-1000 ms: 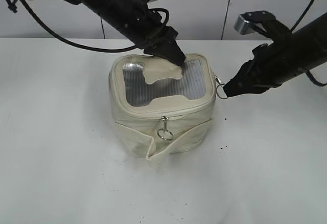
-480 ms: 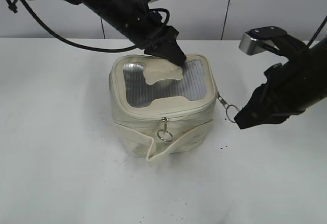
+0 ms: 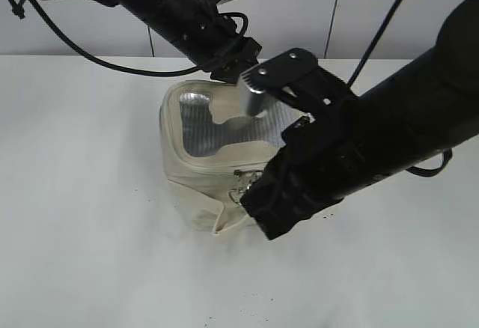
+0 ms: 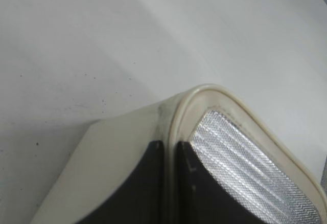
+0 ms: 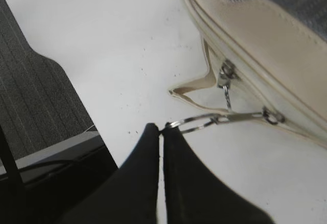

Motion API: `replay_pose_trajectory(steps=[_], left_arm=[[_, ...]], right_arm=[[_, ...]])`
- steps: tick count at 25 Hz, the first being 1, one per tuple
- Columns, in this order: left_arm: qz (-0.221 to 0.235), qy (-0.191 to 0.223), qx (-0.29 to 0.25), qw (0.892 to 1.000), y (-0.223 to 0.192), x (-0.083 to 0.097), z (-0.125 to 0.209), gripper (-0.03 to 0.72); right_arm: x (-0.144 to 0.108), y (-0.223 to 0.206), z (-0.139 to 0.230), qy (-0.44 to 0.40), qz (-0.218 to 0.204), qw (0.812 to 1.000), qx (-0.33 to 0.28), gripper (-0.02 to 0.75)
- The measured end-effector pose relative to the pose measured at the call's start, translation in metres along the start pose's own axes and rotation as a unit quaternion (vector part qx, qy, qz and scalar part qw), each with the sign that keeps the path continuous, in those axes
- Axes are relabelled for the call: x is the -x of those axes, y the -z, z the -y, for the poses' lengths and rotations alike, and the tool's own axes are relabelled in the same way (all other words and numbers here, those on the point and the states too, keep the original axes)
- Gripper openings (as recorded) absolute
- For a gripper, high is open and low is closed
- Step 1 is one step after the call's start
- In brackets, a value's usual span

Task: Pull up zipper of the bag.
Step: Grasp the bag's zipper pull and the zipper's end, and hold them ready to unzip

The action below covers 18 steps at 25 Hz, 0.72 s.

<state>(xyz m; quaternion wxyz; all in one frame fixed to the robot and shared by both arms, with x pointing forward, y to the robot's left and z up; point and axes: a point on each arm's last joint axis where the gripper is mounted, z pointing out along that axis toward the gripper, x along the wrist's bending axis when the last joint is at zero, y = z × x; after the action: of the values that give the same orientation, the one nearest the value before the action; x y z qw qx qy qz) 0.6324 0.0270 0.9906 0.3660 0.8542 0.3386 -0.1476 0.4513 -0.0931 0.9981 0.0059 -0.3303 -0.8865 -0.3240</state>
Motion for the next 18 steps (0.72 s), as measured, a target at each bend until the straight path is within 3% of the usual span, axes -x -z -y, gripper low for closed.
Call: replay_pose_trajectory(steps=[3,11,14,18], left_arm=[[0.005,0.0,-0.004,1.0,0.0,0.001,0.001,0.042],[0.009,0.001,-0.008,1.0,0.0,0.002,0.001,0.042],[0.011,0.001,-0.01,1.0,0.0,0.003,0.002,0.043],[0.008,-0.005,-0.008,1.0,0.004,0.006,0.0,0.119]], right_arm=[[-0.013,-0.008,-0.006,0.013,-0.004,1.0,0.013,-0.015],[-0.012,-0.015,-0.009,-0.021,0.0,0.999,0.025,0.011],[-0.01,-0.015,-0.012,-0.052,0.007,0.998,0.041,0.146],[0.004,-0.005,-0.018,-0.107,0.03,0.991,0.073,0.433]])
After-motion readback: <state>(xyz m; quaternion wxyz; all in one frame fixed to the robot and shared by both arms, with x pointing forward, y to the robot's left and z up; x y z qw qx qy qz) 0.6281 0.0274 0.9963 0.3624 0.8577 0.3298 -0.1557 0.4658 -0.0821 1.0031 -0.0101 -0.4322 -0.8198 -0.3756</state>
